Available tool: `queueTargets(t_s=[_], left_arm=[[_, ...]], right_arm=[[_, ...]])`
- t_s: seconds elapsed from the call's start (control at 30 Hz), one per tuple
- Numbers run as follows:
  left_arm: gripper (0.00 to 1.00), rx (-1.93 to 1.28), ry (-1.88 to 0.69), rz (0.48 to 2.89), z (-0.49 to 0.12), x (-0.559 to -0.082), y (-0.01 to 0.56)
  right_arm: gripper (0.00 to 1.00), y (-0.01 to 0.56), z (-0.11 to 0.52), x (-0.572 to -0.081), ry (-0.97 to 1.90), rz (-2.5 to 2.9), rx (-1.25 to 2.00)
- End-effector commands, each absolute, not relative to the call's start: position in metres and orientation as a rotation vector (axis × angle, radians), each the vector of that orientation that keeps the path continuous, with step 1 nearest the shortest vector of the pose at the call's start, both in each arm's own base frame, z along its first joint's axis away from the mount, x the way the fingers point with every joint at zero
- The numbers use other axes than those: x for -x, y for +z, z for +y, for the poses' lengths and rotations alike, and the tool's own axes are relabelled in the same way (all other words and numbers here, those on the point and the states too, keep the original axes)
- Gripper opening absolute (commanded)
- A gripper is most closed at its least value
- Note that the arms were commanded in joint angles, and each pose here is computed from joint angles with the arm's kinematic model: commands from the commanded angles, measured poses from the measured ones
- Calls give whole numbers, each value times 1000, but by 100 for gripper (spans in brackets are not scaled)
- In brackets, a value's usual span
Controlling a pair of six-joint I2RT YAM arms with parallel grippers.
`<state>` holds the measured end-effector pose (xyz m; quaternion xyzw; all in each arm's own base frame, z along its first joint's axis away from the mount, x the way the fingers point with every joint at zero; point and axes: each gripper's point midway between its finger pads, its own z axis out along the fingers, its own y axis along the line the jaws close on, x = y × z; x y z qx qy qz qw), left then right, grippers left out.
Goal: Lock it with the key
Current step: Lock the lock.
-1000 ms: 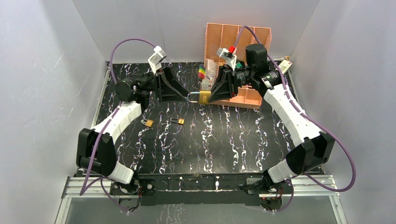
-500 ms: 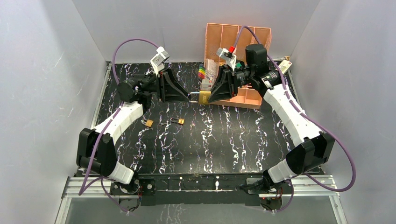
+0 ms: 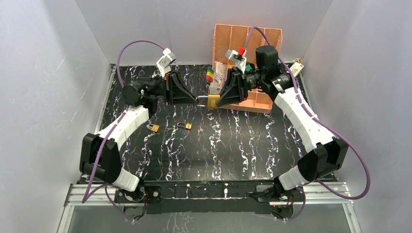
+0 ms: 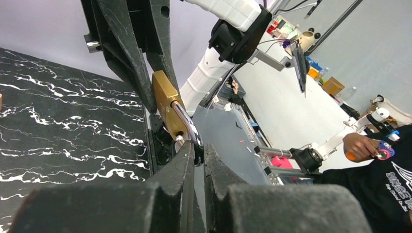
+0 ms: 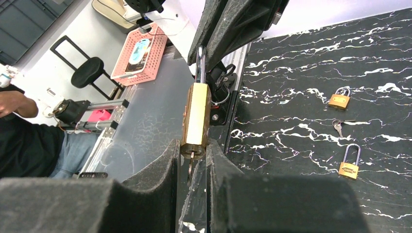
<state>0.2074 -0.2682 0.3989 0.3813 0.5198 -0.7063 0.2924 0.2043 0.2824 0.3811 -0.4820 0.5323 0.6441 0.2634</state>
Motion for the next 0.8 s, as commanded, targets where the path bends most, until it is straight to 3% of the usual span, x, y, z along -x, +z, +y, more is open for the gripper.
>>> queueTargets(t_s=[0.0, 0.77], left_arm=[[0, -1010, -1885, 1297, -269, -195, 419], [0, -984, -1954, 1287, -285, -189, 410]], right_arm=[[0, 396, 280, -205, 1684, 1374, 1326], [0, 397, 284, -216, 1672, 1373, 1320]])
